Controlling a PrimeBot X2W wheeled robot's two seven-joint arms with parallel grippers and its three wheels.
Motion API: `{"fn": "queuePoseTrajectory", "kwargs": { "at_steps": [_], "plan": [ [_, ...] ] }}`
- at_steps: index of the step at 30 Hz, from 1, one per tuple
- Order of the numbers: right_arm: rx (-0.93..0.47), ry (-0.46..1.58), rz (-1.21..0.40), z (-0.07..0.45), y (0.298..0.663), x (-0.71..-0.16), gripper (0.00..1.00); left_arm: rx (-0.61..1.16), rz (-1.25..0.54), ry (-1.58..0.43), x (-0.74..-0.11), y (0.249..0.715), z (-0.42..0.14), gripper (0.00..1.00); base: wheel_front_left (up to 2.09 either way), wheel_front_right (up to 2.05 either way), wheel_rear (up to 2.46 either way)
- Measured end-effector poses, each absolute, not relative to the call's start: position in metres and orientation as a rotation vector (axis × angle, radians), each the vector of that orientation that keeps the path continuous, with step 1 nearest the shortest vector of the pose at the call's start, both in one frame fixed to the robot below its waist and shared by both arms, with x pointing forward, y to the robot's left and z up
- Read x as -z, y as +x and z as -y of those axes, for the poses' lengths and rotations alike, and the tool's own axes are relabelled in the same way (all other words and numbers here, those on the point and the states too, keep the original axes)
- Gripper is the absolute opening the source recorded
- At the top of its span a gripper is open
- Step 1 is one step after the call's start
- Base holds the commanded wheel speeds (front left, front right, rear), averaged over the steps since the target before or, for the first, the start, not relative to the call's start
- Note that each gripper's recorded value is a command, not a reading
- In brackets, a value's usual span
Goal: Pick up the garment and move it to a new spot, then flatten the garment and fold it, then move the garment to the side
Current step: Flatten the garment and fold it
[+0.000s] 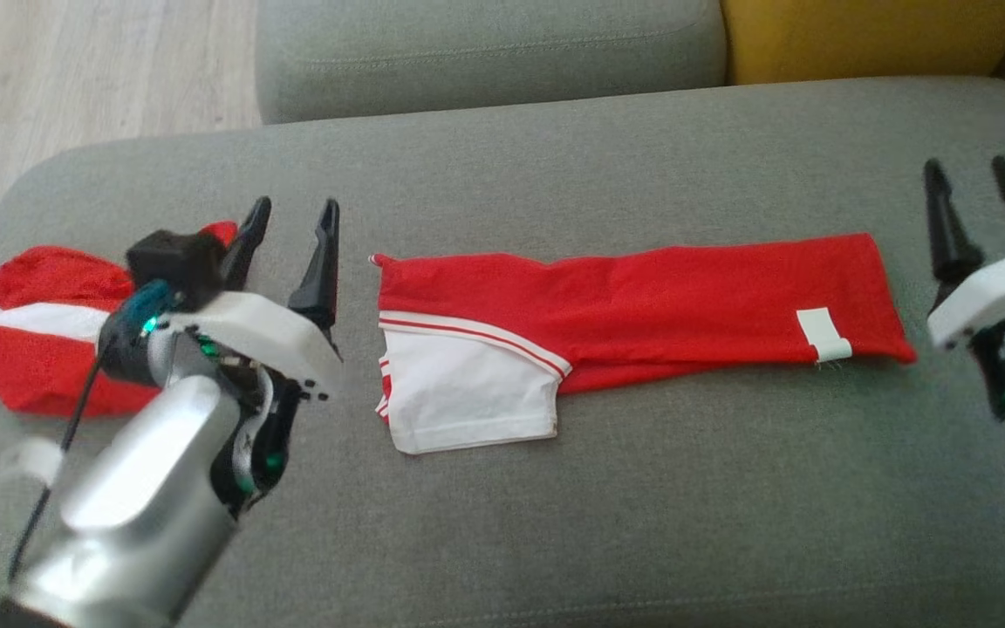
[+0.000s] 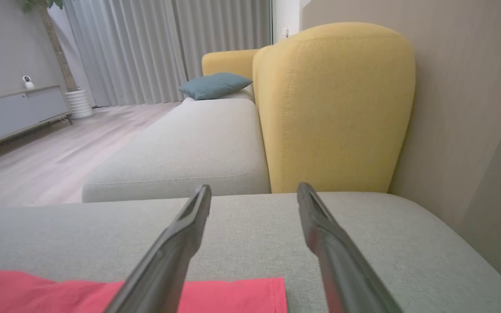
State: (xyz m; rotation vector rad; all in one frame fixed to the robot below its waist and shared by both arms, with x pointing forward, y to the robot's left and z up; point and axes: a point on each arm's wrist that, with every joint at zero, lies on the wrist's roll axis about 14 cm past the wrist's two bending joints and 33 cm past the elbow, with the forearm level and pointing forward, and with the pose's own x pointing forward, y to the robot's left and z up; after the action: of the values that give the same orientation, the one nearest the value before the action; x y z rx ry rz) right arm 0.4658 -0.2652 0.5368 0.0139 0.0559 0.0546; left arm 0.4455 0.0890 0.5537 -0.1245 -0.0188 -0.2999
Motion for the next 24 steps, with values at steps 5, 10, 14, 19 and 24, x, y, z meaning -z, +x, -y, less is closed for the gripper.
{"fn": "queuePoseTrajectory", "kwargs": {
  "at_steps": [5, 10, 14, 19, 24],
  "plan": [
    [-0.096, 0.020, 0.016, 0.243, 0.446, -0.538, 1.00, 0.246, 0.079, -0.233, -0.556, 0.423, -0.088, 1.00, 0.00, 0.00, 0.00],
    [-0.089, 0.014, -0.014, 0.228, 0.412, -0.504, 1.00, 0.205, 0.062, -0.235, -0.530, 0.397, -0.098, 1.00, 0.00, 0.00, 0.00],
    [-0.066, 0.035, -0.077, 0.220, 0.389, -0.474, 1.00, 0.206, 0.058, -0.266, -0.522, 0.388, -0.096, 1.00, 0.00, 0.00, 0.00],
    [-0.038, 0.055, -0.094, 0.220, 0.394, -0.466, 1.00, 0.208, 0.021, -0.244, -0.503, 0.387, -0.099, 1.00, 0.00, 0.00, 0.00],
    [0.054, 0.106, -0.210, 0.243, 0.406, -0.442, 1.00, 0.225, -0.026, -0.234, -0.484, 0.390, -0.097, 1.00, 0.00, 0.00, 0.00]
  ]
}}
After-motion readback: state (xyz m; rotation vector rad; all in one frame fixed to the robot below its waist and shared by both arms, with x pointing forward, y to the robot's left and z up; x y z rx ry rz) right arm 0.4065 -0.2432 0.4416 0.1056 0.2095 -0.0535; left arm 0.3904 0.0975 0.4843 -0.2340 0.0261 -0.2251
